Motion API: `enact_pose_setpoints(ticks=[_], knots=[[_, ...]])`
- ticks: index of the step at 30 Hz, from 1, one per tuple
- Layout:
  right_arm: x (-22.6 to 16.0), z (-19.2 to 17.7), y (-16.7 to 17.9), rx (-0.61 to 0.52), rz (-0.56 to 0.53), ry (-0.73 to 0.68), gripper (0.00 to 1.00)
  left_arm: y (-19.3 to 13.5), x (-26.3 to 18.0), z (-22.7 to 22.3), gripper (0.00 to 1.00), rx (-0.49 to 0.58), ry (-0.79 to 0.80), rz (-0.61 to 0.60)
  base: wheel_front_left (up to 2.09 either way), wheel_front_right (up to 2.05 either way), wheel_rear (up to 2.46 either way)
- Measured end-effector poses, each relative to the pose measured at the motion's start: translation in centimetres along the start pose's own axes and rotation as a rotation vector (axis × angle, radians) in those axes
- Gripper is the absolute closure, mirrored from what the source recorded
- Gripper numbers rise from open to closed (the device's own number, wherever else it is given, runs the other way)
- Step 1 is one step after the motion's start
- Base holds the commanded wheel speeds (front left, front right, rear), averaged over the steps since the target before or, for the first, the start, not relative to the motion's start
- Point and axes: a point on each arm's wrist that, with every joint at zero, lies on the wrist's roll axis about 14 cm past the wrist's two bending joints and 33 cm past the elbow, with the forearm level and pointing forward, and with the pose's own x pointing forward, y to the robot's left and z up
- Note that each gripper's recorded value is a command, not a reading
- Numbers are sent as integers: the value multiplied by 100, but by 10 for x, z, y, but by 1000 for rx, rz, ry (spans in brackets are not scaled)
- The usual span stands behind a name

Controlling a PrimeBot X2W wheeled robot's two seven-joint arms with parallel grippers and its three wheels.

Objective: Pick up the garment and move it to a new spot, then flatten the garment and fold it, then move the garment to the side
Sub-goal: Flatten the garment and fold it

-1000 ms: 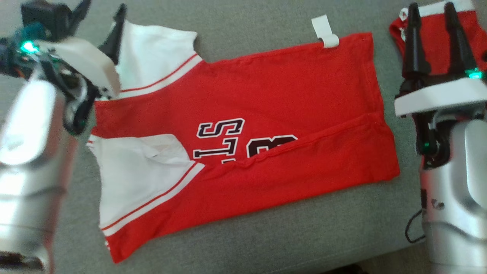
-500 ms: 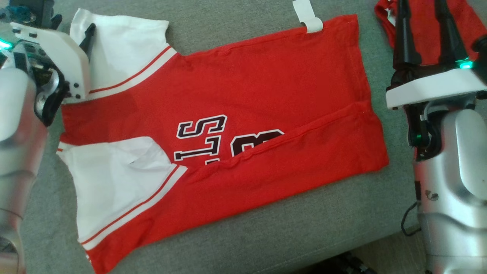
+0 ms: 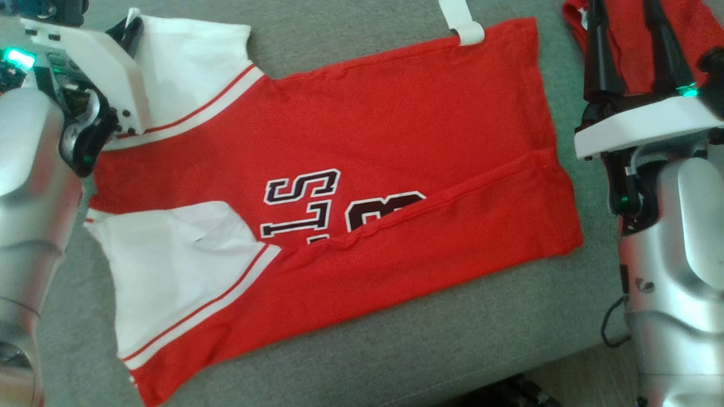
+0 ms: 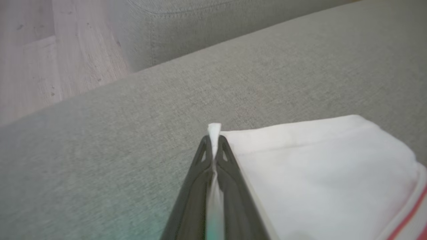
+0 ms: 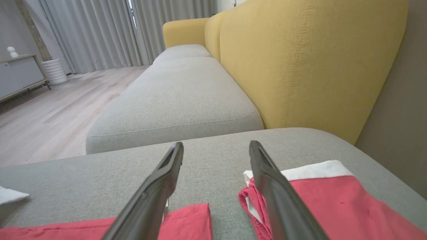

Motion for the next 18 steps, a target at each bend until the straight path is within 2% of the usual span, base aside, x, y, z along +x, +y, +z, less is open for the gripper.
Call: enact_pose_setpoints(ticks=[4, 10, 18], knots=[[3, -2, 7, -26, 37, 29, 0, 5, -15, 17, 100, -1, -124, 18, 0, 0, 0], [13, -4, 24, -75, 123, 85, 0, -13, -54, 64, 100, 22, -380, -8, 0, 0, 0], [15, -41, 35, -102, 179, 271, 0, -24, -110, 60, 100, 11, -507, -10, 0, 0, 0]])
